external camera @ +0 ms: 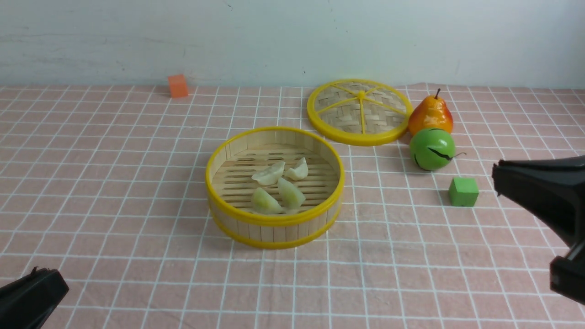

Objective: Put the dumplings into the steamer on the table with the pink tablecloth.

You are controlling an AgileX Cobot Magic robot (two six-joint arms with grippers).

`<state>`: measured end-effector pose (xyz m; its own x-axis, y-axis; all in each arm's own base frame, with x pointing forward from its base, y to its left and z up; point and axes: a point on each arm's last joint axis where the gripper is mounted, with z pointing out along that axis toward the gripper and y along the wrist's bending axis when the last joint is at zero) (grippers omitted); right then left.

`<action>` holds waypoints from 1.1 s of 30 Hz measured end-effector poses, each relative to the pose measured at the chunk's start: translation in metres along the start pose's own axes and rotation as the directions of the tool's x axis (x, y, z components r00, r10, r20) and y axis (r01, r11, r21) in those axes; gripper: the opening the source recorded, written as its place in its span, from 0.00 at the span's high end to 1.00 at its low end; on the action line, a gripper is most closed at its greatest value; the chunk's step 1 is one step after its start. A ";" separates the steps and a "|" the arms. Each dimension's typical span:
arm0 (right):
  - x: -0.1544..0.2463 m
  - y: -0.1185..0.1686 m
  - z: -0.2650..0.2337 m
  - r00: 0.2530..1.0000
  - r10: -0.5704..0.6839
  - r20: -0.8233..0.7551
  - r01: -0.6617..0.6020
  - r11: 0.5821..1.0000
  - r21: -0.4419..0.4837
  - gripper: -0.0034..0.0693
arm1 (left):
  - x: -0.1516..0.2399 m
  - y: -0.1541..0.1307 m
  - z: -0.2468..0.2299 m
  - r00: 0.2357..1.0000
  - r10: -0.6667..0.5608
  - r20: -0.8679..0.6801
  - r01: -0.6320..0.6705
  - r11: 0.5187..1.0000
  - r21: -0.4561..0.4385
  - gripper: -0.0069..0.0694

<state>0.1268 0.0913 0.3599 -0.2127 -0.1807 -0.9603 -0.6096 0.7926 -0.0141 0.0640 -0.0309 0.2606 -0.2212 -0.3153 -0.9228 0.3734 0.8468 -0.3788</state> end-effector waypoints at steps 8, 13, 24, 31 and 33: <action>0.002 0.000 0.001 1.000 0.002 -0.008 -0.002 1.000 -0.001 0.96 | 0.004 0.001 0.000 0.999 -0.004 -0.043 0.004 1.000 -0.012 0.81; 0.003 0.000 0.001 1.000 0.004 -0.009 -0.004 1.000 -0.001 0.95 | 0.009 0.003 0.000 0.996 -0.006 -0.094 0.004 1.000 -0.026 0.81; 0.003 0.000 0.001 1.000 0.005 -0.009 -0.005 1.000 -0.001 0.93 | 0.013 0.004 -0.001 0.991 -0.007 -0.134 0.002 0.999 -0.037 0.79; 0.003 0.000 0.001 1.000 0.005 -0.009 -0.005 1.000 -0.001 0.92 | 0.013 0.004 -0.001 0.991 -0.007 -0.135 0.002 0.999 -0.037 0.79; 0.003 -0.001 0.001 1.000 0.003 -0.010 -0.003 1.000 0.002 0.92 | 0.014 0.004 -0.001 0.991 -0.007 -0.136 0.002 0.999 -0.037 0.79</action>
<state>0.1270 0.0907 0.3570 -0.2219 -0.1838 -0.9576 -0.6072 0.7945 -0.0118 0.0617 -0.0316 0.2467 -0.3441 -0.2605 -0.9021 0.3391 0.8614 -0.3780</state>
